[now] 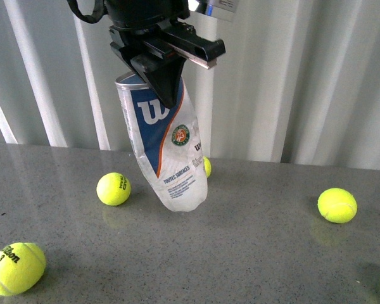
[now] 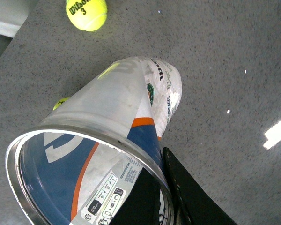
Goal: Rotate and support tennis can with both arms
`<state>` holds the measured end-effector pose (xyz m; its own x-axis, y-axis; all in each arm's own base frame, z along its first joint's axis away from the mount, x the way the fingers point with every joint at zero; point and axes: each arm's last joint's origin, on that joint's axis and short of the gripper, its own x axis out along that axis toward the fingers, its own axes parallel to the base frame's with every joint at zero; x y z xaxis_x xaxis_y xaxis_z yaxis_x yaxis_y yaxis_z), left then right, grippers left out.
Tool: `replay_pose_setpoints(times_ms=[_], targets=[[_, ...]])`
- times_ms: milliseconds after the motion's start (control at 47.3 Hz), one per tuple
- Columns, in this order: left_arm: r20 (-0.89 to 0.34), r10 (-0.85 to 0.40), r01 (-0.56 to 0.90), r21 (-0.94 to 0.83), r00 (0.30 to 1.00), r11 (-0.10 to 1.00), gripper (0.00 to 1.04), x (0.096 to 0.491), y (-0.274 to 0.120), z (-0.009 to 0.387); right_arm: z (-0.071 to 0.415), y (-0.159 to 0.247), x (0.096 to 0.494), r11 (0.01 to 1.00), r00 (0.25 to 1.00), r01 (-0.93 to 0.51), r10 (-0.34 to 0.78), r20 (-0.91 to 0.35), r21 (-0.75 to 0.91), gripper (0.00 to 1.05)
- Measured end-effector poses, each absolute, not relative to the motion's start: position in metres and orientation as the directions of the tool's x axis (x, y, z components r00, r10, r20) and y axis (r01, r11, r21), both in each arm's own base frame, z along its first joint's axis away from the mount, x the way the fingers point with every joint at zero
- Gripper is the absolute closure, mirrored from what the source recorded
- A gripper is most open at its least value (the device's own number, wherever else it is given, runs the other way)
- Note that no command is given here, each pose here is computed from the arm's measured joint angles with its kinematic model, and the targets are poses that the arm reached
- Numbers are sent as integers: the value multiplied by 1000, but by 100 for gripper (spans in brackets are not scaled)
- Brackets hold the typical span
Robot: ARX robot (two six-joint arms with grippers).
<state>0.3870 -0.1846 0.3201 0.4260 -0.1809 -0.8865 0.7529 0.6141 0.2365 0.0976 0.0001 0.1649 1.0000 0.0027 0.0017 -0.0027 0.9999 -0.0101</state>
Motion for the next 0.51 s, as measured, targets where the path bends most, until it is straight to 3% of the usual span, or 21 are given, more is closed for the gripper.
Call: replay_pose_setpoints(times_ms=[211, 507], targets=[[-926, -99, 837, 279, 364, 471, 101, 377, -206, 278, 165, 0, 98, 1000, 1000, -3, 3, 2, -10, 7], [-947, -42, 847, 264, 318, 462, 101, 376, -198, 236, 165, 0, 98, 1000, 1000, -3, 3, 1, -10, 7]])
